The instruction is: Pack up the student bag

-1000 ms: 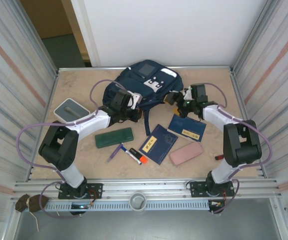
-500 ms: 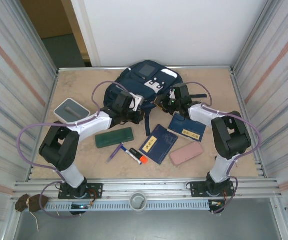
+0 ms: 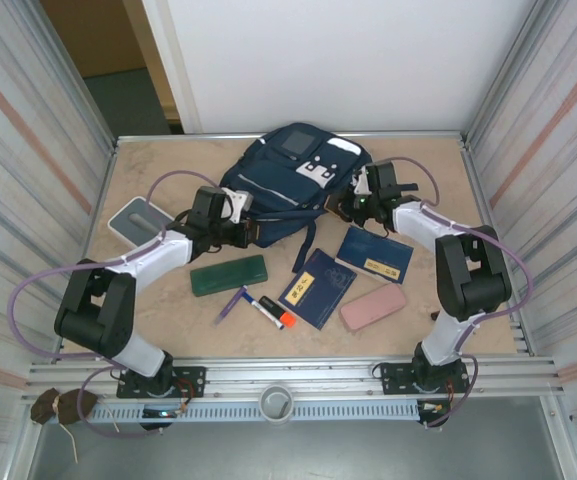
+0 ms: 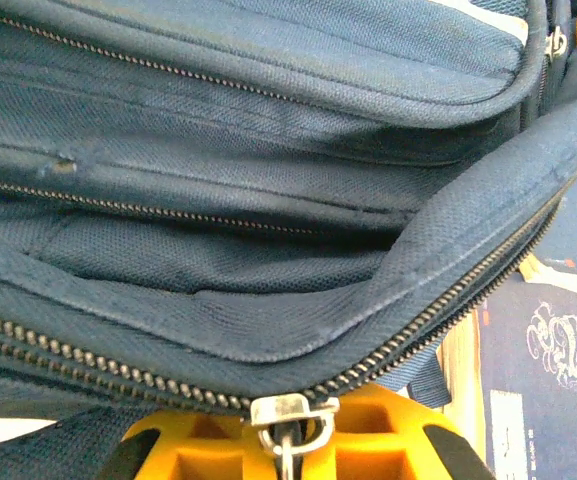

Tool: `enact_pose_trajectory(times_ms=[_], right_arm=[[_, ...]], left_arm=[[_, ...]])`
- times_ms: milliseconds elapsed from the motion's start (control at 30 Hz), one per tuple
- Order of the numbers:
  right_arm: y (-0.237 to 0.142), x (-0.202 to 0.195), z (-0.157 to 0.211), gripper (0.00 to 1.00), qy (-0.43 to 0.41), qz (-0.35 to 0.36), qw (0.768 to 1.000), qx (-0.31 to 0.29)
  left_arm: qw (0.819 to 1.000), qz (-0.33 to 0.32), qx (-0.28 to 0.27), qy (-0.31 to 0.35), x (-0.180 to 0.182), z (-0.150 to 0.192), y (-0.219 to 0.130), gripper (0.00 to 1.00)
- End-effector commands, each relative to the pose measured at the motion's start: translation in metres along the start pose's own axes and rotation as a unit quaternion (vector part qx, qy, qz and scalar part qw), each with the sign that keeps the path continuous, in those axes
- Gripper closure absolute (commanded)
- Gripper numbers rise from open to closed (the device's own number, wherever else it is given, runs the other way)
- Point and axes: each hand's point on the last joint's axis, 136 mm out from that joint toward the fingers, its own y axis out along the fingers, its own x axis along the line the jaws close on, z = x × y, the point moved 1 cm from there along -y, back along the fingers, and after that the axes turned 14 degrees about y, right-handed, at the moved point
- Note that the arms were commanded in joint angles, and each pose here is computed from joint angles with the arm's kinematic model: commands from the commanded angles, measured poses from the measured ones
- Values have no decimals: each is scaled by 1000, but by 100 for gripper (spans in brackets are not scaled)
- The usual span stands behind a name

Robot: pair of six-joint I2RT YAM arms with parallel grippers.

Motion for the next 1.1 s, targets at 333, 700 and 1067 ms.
enact_pose_trajectory(times_ms=[333, 700, 1067], right_arm=[[-52, 68, 45, 14, -463, 35, 884, -58], [16, 97, 102, 15, -607, 5, 795, 5], [20, 61, 63, 84, -619, 110, 777, -27]], left_arm=[[996, 66, -66, 9, -25, -58, -39, 100], [993, 90, -73, 23, -42, -67, -46, 100], [999, -18, -26, -15, -6, -41, -52, 100]])
